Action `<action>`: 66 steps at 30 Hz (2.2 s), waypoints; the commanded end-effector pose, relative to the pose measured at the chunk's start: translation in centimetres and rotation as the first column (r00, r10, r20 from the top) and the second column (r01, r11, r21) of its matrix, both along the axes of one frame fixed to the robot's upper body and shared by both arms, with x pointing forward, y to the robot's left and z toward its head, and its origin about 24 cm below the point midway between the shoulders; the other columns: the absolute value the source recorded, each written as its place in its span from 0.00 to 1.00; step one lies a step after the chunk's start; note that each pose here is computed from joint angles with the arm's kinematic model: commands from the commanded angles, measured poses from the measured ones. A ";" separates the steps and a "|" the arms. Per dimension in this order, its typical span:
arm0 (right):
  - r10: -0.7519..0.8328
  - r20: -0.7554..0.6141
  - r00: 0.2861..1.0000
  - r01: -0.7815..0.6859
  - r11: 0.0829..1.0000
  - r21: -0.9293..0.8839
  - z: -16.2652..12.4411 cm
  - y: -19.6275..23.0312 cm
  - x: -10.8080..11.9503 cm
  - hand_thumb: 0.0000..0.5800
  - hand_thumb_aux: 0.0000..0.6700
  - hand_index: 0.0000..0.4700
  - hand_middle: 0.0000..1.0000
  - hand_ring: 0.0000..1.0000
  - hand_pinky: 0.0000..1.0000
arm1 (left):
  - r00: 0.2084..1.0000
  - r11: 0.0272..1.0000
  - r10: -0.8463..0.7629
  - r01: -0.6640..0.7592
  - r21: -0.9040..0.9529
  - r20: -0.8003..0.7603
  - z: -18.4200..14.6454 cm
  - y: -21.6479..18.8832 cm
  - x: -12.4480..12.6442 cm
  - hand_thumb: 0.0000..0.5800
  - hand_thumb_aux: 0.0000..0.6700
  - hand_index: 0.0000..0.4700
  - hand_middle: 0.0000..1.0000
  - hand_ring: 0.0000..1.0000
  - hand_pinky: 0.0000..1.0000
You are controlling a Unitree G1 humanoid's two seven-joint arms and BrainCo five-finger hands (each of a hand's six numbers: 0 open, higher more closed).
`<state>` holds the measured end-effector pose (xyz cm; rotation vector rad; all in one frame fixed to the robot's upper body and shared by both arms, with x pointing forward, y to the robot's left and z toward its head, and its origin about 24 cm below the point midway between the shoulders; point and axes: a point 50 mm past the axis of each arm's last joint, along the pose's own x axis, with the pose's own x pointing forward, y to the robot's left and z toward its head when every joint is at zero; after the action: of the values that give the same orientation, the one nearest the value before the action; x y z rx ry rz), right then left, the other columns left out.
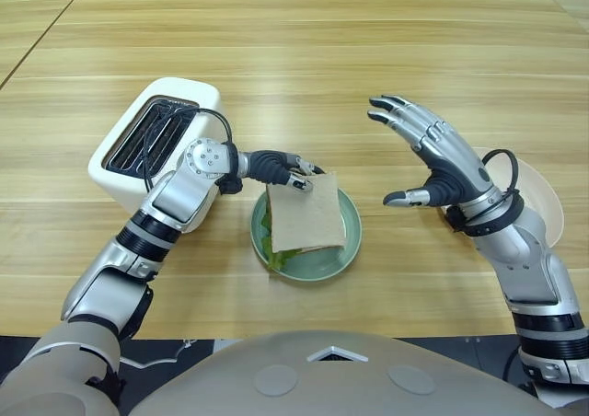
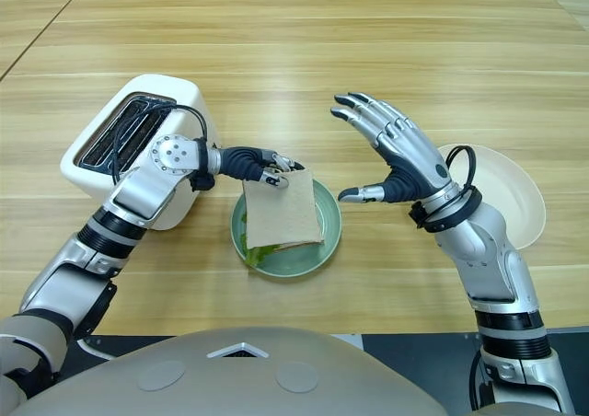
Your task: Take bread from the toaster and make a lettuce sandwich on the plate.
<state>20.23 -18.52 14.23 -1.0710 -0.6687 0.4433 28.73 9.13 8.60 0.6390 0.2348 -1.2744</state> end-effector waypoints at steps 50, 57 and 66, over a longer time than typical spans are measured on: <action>0.368 -0.651 0.663 -0.460 0.887 0.033 -6.4 2.4 -5.3 1.00 1.00 1.00 1.00 1.00 1.00 | 0.893 0.884 -0.449 0.450 0.129 -0.039 1.9 4.8 -7.9 1.00 1.00 1.00 1.00 1.00 1.00; 0.248 -0.793 0.556 -0.502 0.861 -0.083 -10.2 2.6 -6.2 1.00 1.00 1.00 1.00 1.00 1.00 | 0.842 0.812 -0.467 0.529 0.247 -0.269 -2.4 4.6 -8.3 1.00 1.00 1.00 1.00 1.00 1.00; 0.114 -0.659 0.743 -0.300 0.937 -0.177 -11.9 3.4 -2.0 1.00 1.00 1.00 1.00 1.00 1.00 | 0.962 0.877 -0.262 0.205 0.434 0.075 -4.5 2.4 -3.8 1.00 1.00 1.00 1.00 1.00 1.00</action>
<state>17.04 -15.04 2.84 -0.9819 -0.1091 1.1350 23.68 11.53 4.56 1.0957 0.3501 -1.5350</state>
